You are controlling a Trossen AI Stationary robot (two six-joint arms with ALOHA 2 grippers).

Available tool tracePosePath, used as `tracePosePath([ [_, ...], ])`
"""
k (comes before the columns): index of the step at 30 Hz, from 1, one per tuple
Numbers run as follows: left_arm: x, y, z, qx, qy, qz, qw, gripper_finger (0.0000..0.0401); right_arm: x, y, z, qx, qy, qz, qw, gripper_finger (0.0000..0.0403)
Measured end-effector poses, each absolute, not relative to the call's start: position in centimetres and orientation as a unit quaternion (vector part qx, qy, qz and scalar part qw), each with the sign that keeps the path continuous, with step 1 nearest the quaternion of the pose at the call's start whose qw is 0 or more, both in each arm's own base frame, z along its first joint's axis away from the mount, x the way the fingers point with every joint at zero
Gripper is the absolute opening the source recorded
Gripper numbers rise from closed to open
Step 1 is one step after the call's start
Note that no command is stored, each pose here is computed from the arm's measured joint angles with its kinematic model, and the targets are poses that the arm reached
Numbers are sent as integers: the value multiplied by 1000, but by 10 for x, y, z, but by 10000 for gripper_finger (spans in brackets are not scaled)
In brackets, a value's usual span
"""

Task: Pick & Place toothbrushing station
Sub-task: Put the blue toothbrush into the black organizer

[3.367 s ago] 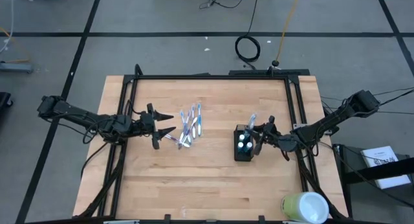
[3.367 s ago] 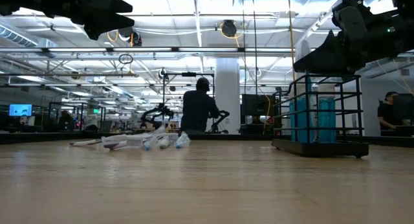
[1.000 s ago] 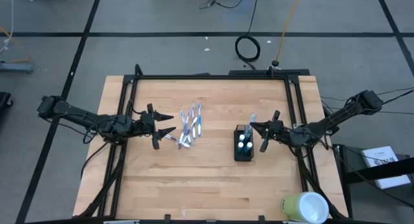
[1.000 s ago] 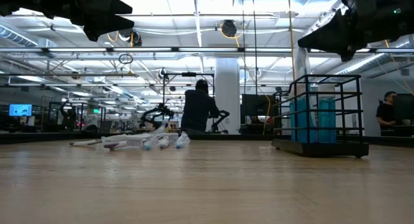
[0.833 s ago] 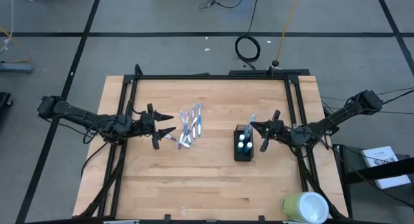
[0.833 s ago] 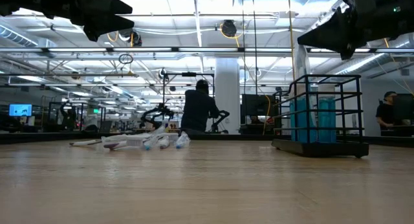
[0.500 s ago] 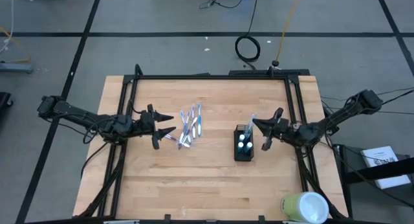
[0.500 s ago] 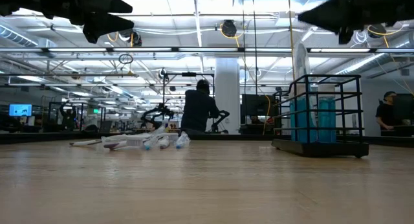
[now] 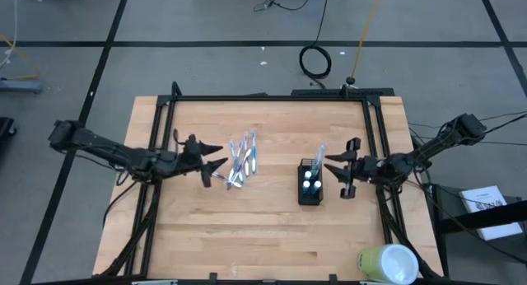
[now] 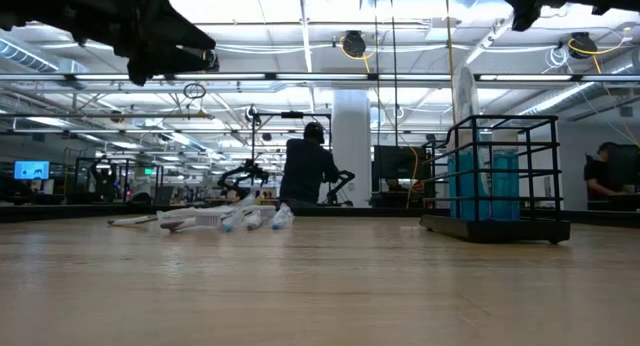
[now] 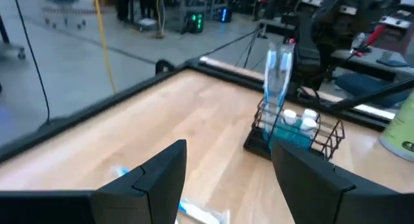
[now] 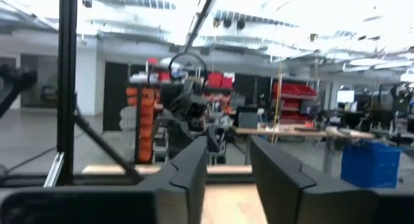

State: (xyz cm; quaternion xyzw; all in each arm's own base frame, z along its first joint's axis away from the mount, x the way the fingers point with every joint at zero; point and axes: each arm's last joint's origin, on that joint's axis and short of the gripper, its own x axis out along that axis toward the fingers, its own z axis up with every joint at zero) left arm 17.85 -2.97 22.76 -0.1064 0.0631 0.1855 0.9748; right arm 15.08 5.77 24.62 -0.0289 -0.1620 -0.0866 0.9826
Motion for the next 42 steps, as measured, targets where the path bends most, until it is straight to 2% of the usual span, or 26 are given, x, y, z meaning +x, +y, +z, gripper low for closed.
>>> tracePosePath([
  [8,203,-11,189,-178,118,300,930,234,156,60,238,-26,-133,-84,987,158],
  [15,217,33,155,-285,223,380,851,234,159,57,236,-30,-127,-94,987,160],
  [19,225,47,140,-310,255,396,826,234,160,55,234,-33,-116,-100,988,154],
  [32,249,61,112,-263,343,409,804,234,163,51,229,-15,-94,-109,990,151],
  [37,241,64,116,-237,422,443,755,234,163,51,228,-17,-91,-108,990,150],
  [42,233,65,122,-205,461,498,705,234,163,51,228,-16,-89,-108,990,150],
])
